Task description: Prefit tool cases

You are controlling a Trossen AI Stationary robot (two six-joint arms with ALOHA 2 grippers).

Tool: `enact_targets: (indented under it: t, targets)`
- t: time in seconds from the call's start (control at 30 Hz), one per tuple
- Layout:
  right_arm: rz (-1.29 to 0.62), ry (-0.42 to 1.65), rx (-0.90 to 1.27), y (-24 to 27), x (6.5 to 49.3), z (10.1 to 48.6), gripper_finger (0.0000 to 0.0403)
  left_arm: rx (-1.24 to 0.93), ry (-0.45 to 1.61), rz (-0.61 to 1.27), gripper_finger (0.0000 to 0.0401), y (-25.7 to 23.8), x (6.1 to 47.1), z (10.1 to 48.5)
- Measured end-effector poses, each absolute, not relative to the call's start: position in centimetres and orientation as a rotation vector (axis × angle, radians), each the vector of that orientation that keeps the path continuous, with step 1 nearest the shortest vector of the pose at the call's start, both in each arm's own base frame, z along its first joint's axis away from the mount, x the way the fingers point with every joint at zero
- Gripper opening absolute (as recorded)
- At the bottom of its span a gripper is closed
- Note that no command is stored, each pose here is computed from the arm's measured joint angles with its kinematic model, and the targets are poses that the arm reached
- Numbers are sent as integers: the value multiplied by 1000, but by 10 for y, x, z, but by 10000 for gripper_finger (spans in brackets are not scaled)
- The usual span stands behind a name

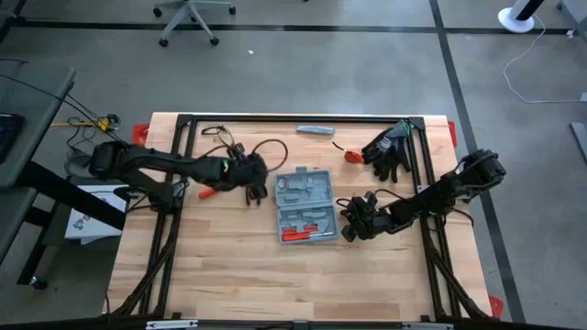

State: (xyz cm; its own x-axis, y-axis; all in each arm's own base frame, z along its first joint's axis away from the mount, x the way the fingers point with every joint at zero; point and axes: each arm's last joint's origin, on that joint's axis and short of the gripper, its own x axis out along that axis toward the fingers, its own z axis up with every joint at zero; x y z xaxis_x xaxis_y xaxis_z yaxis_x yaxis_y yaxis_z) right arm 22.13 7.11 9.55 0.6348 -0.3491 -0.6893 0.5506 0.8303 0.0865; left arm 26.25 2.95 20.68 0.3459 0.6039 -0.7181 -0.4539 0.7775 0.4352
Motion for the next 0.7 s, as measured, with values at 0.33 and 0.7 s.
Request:
enact_targets:
  t: [0.33,0.7]
  targets:
    - [-519,723,305,71,221,95,0,-66,1275,758,58,90,221,175]
    - [-509,736,295,71,221,95,0,-298,1413,657,148,112,189,154]
